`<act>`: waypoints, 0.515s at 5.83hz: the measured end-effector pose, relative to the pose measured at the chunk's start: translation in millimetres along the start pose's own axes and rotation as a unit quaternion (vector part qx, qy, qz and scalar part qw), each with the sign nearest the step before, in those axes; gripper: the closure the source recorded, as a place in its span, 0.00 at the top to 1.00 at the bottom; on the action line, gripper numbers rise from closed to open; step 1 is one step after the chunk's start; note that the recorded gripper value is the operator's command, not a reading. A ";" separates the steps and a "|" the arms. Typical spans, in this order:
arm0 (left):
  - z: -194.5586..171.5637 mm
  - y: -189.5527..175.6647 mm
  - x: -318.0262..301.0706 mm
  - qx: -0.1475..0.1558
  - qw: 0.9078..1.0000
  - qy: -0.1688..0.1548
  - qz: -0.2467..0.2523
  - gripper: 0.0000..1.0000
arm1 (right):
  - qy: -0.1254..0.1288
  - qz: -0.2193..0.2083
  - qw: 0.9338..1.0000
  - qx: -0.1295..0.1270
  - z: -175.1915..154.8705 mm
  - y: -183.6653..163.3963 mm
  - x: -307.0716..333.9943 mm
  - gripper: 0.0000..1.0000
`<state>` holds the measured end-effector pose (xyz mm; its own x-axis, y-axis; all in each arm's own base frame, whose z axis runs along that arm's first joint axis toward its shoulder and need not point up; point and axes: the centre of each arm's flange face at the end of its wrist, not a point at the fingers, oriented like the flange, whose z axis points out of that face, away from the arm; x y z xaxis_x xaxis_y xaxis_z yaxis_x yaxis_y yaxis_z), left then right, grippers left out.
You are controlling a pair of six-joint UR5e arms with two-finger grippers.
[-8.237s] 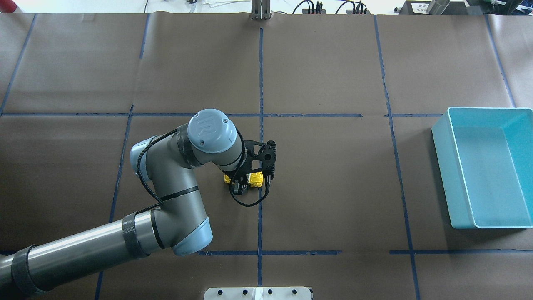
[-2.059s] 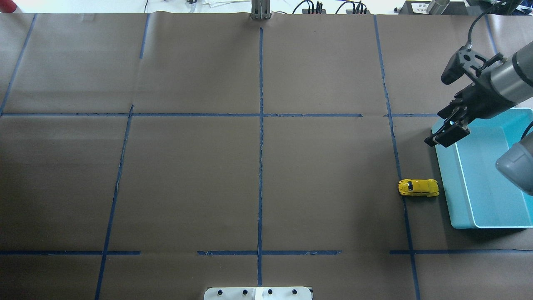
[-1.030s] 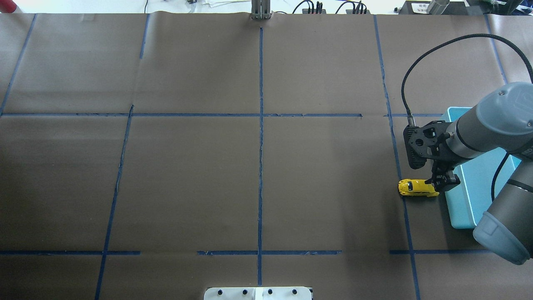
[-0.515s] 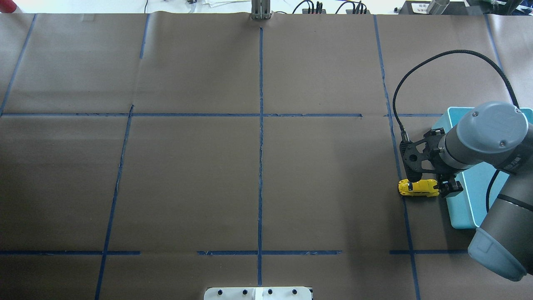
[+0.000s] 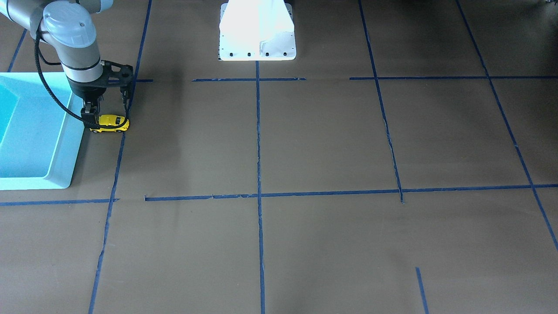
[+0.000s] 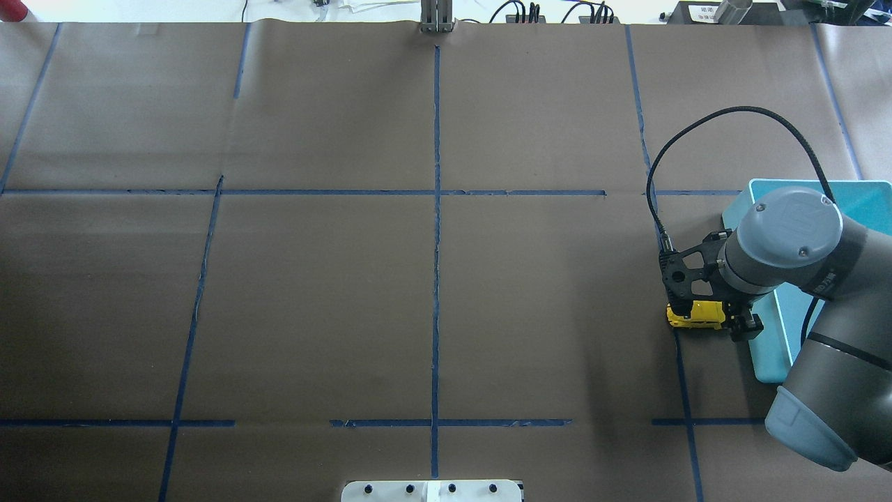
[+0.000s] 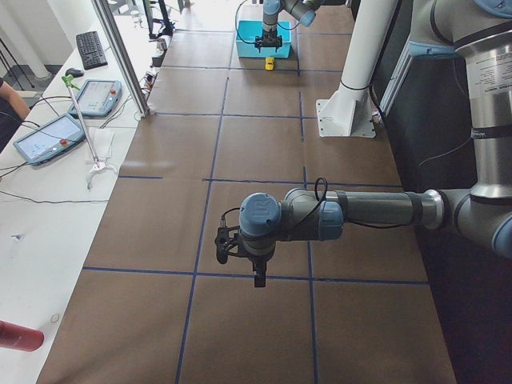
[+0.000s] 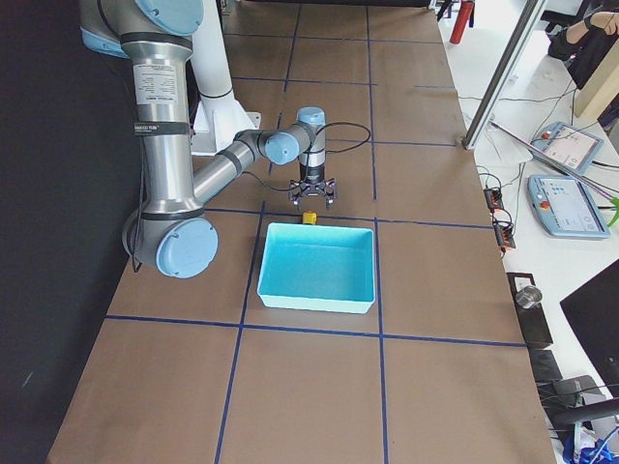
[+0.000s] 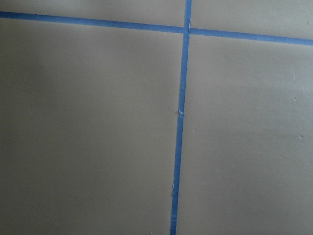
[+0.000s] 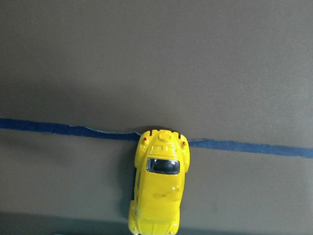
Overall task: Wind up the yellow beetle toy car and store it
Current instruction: 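Close the right gripper around the yellow car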
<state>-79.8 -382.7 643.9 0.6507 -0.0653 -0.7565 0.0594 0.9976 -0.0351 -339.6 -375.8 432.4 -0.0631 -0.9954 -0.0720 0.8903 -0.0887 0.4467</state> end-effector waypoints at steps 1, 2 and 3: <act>0.4 0.4 -0.5 -0.001 1.000 0.000 -0.001 1.00 | -0.008 -0.004 1.000 -0.005 11.3 -4.8 -3.6 1.00; 0.0 0.5 0.0 0.000 1.000 0.000 0.000 1.00 | -0.016 -0.007 1.000 -0.010 21.7 -10.8 -5.5 1.00; -1.0 0.5 1.2 0.001 1.000 0.000 0.001 1.00 | -0.020 -0.007 1.000 -0.014 30.2 -16.3 -5.3 1.00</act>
<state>-79.7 -382.3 642.3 0.6508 -0.0635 -0.7566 0.0594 0.9977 -0.0326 -367.3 -370.1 452.5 -0.0941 -0.9947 -0.0415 0.9016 -0.1029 0.4202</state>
